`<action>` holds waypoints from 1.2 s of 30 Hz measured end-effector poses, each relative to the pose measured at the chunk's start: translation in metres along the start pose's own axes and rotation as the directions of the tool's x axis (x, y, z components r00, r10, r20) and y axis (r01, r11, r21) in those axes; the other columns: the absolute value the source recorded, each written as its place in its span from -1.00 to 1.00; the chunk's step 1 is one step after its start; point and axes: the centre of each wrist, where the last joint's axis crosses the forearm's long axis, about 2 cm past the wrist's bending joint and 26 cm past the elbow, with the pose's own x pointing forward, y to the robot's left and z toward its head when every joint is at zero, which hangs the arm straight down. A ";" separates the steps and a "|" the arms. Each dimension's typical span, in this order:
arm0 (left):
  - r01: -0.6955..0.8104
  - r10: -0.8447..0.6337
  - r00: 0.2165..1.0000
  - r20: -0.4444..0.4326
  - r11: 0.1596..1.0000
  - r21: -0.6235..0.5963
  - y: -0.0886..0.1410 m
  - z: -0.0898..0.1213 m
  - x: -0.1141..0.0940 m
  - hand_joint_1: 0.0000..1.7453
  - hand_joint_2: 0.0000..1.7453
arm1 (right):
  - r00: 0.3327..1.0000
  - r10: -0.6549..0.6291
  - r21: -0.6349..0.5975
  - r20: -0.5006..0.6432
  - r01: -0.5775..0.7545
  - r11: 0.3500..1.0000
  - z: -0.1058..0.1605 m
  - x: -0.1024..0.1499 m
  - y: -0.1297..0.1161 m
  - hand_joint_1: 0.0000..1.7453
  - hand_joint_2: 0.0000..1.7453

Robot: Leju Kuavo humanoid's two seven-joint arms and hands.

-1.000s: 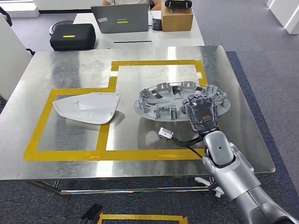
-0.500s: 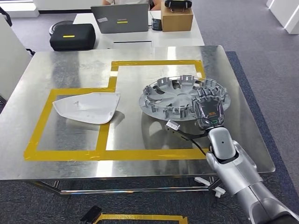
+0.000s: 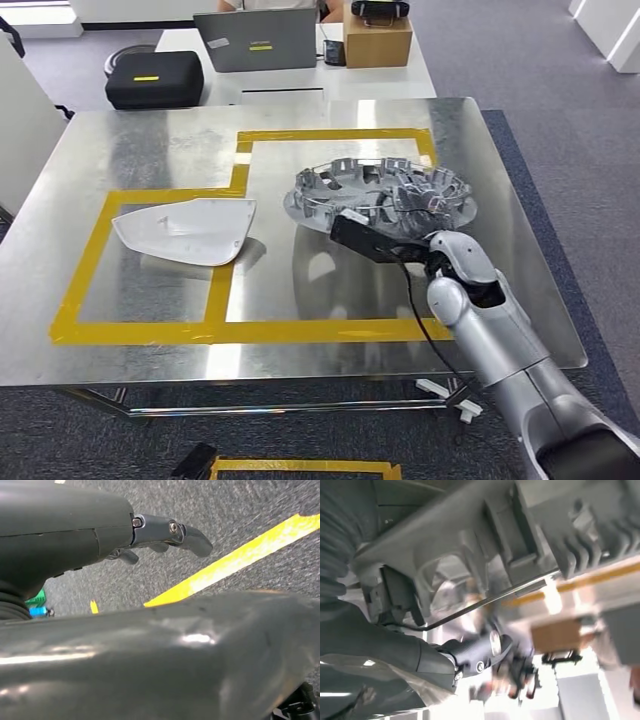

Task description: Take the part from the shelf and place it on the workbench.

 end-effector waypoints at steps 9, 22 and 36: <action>-0.034 0.034 0.999 -0.022 0.999 -0.025 -0.002 0.000 -0.006 -1.00 -1.00 | 0.953 -0.287 0.184 0.098 0.266 0.946 -0.026 0.063 -0.042 -1.00 1.00; -0.048 0.046 0.999 -0.029 0.997 -0.061 -0.002 -0.001 -0.008 -1.00 -1.00 | 0.972 -0.196 0.199 0.133 0.168 0.966 -0.036 0.102 -0.059 -1.00 1.00; -0.026 0.025 0.999 -0.021 0.997 -0.077 -0.005 0.000 -0.007 -1.00 -1.00 | 0.717 0.694 -0.521 -0.063 -0.617 0.590 0.002 0.105 -0.033 -1.00 1.00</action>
